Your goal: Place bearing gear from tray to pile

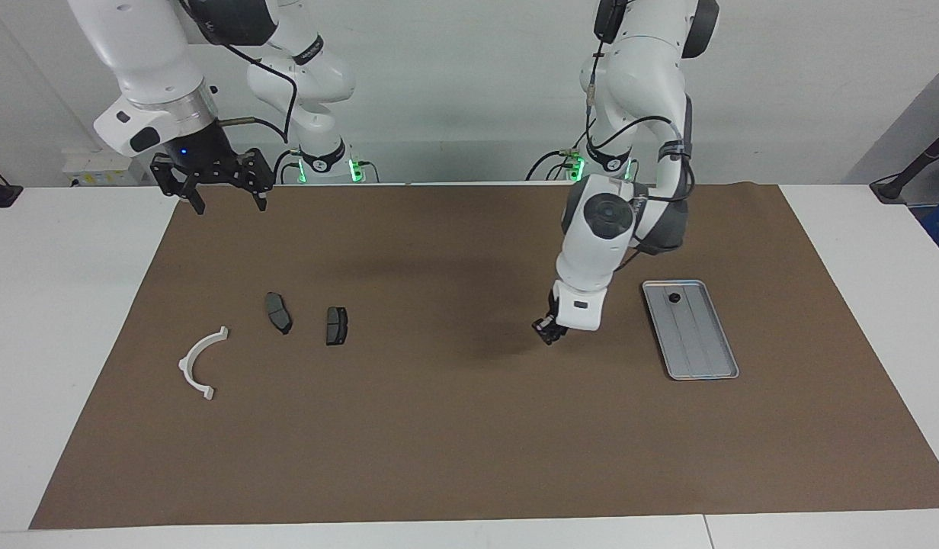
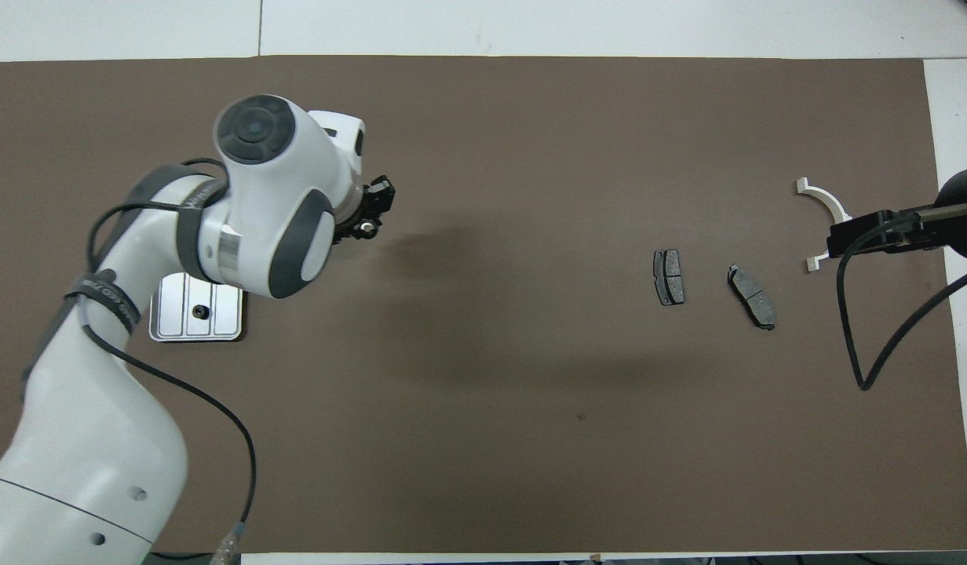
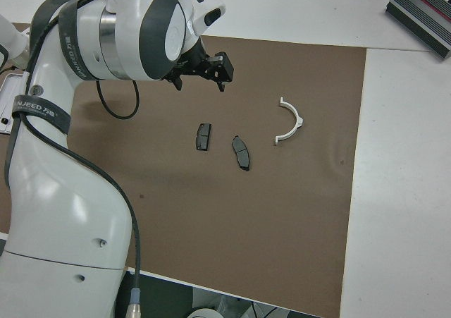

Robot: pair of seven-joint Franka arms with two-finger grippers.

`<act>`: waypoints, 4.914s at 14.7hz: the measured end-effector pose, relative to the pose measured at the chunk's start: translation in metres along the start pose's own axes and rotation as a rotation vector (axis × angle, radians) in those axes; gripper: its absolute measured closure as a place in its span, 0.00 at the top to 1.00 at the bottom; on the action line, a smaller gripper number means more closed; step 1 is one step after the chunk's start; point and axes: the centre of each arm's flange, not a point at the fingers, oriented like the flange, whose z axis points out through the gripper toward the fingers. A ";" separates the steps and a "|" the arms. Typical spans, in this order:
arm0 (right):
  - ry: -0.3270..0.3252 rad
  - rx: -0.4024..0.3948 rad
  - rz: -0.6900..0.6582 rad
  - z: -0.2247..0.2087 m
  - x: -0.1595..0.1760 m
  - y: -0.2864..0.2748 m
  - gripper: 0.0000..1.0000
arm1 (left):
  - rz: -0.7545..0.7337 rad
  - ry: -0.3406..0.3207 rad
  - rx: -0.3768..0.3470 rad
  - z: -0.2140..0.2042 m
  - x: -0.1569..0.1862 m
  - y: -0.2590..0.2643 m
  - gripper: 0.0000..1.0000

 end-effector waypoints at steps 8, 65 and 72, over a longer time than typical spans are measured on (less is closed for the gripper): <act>0.000 0.000 0.000 0.000 0.000 0.000 1.00 | -0.030 -0.017 0.035 0.055 -0.058 0.002 0.34; -0.037 -0.040 0.450 0.312 0.063 -0.469 1.00 | 0.498 -0.096 0.091 0.032 0.117 -0.322 0.51; -0.031 -0.031 0.452 0.331 0.067 -0.470 0.93 | 0.480 -0.094 0.092 0.032 0.116 -0.320 0.24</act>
